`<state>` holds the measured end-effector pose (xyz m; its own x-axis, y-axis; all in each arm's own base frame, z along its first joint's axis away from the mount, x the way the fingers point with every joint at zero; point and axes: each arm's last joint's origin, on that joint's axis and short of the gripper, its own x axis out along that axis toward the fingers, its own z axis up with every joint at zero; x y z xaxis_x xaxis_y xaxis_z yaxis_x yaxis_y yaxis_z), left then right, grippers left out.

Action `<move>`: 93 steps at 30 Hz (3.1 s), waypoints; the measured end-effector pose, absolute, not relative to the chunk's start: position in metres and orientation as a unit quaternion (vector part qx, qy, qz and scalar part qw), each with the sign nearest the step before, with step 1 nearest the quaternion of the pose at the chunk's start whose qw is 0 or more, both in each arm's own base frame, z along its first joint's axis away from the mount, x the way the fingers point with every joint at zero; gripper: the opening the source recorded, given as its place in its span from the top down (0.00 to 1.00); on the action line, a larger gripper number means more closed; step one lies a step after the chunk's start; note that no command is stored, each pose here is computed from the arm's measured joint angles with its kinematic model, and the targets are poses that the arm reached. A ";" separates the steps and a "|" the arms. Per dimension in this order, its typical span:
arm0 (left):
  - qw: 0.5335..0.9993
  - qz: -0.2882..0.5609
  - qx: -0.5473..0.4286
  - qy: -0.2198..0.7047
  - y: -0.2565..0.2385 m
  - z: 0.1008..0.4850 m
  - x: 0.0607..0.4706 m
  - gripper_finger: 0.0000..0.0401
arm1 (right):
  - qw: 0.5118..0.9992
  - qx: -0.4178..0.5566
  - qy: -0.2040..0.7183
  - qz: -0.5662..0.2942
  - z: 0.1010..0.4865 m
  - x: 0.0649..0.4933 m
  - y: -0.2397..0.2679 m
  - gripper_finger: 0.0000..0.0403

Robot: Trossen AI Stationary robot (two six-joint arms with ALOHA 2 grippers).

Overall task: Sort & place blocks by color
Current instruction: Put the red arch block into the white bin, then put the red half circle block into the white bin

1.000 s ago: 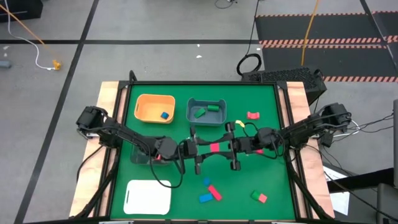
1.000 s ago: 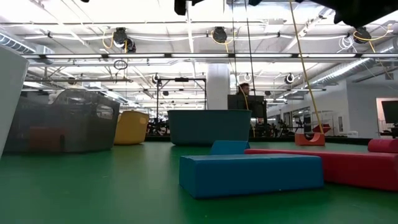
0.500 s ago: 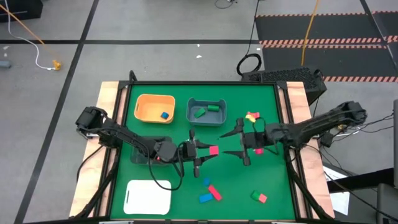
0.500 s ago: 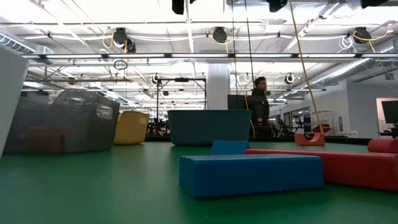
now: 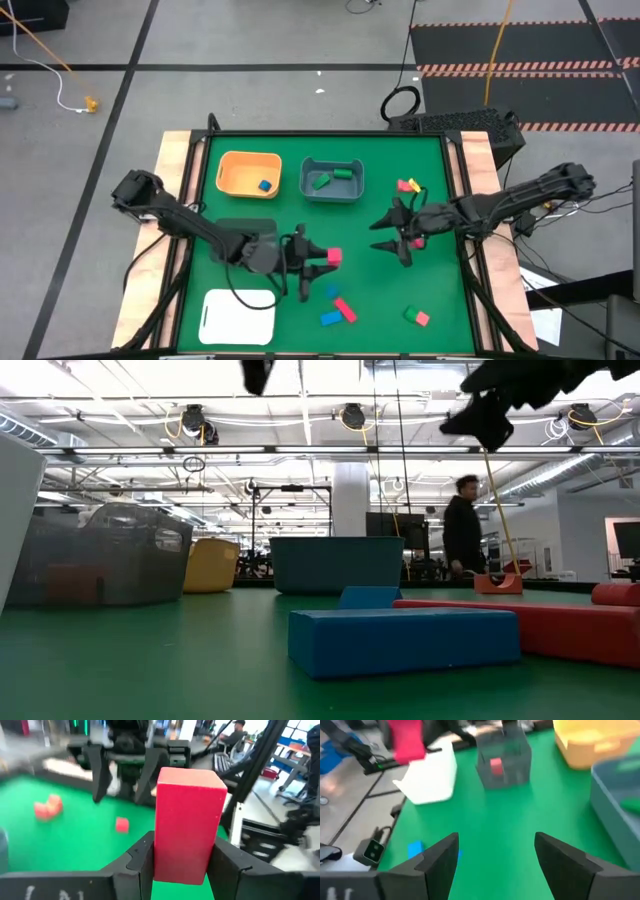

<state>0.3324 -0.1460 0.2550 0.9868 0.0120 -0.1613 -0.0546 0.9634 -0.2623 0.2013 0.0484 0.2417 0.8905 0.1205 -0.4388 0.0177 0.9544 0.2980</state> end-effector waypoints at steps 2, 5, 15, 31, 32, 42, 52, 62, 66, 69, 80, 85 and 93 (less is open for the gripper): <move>0.977 0.021 -0.179 0.111 -0.148 0.258 0.323 0.66 | 0.957 0.157 0.244 0.022 0.237 0.205 0.049 0.38; 0.952 0.019 -0.256 0.167 -0.151 0.262 0.305 0.66 | 0.951 0.163 0.262 0.016 0.229 0.210 0.051 0.38; 0.818 -0.040 -0.448 0.358 -0.197 0.264 0.243 0.66 | 0.931 0.197 0.307 -0.009 0.212 0.218 0.053 0.38; 0.688 0.156 -0.494 0.508 -0.220 0.235 0.175 0.72 | 0.819 0.210 0.517 -0.129 0.182 0.179 0.043 0.38; 0.685 0.165 -0.491 0.512 -0.219 0.233 0.174 0.75 | 0.817 0.207 0.522 -0.131 0.182 0.177 0.042 0.38; 0.676 0.188 -0.498 0.509 -0.211 0.232 0.180 0.86 | 0.788 0.186 0.567 -0.150 0.178 0.167 0.040 0.38; 0.817 -0.004 -0.467 0.337 -0.203 0.263 0.236 0.71 | 0.745 0.153 0.630 -0.155 0.174 0.152 0.037 0.38; 0.921 -0.016 -0.302 0.244 -0.175 0.273 0.263 0.60 | 0.736 0.041 0.671 -0.074 0.174 0.146 0.035 0.38; 0.935 -0.009 -0.265 0.236 -0.170 0.273 0.267 0.57 | 0.744 0.021 0.666 -0.054 0.174 0.147 0.035 0.38; 0.940 -0.008 -0.249 0.234 -0.167 0.273 0.268 0.56 | 0.749 0.005 0.662 -0.036 0.174 0.149 0.036 0.38; 0.949 -0.017 -0.215 0.231 -0.167 0.273 0.268 0.57 | 0.754 0.040 0.656 -0.017 0.153 0.145 0.037 0.38; 0.952 -0.021 -0.199 0.230 -0.168 0.273 0.268 0.57 | 0.756 0.039 0.652 -0.025 0.153 0.145 0.037 0.38; 0.952 -0.021 -0.199 0.230 -0.168 0.273 0.268 0.57 | 0.746 0.034 0.664 -0.030 0.148 0.147 0.037 0.38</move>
<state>0.2683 -0.1675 0.2734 0.8929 -0.1325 -0.4303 -0.0510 0.9198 -0.3890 0.1471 0.0368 0.1485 0.1165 0.0013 -0.9932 0.0903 0.9958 0.0118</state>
